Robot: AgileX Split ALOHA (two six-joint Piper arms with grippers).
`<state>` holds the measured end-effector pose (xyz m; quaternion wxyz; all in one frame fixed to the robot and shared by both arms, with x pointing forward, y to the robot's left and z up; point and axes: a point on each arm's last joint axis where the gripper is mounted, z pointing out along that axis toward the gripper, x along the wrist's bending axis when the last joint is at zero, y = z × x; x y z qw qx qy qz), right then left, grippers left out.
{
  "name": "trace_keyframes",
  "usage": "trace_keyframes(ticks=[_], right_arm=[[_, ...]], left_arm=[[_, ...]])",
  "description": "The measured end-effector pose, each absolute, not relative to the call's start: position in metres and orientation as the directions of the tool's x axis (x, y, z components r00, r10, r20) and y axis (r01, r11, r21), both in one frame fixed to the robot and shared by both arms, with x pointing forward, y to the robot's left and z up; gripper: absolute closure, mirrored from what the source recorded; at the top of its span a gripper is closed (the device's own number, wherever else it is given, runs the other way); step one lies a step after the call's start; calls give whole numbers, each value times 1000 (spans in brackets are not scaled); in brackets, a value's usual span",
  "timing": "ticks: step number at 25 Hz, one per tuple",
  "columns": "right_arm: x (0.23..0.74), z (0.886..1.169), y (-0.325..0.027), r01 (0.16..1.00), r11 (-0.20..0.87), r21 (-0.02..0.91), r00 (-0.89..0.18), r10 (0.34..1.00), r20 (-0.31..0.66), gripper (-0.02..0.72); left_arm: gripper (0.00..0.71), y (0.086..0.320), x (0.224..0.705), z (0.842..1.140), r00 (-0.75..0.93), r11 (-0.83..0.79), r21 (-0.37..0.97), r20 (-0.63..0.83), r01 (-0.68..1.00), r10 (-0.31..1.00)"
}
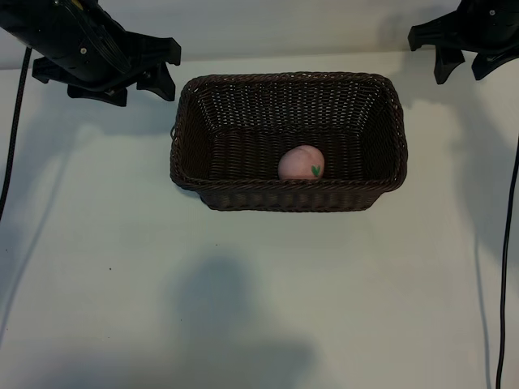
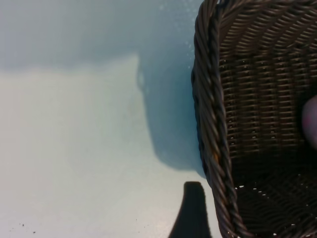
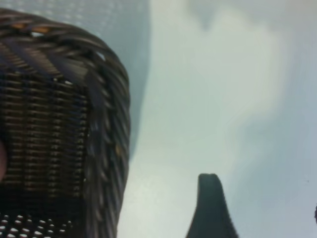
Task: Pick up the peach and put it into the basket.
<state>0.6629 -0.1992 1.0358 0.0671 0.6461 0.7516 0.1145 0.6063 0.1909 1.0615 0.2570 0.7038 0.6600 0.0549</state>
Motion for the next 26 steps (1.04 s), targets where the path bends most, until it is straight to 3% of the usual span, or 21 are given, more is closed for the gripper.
trace_keyframes(ticks=[26], right_arm=[[660,1036,-196,961,139,239,-164,982,88,218]], left_arm=[[132,191,606,1061,123,3,434,-262,901,957]])
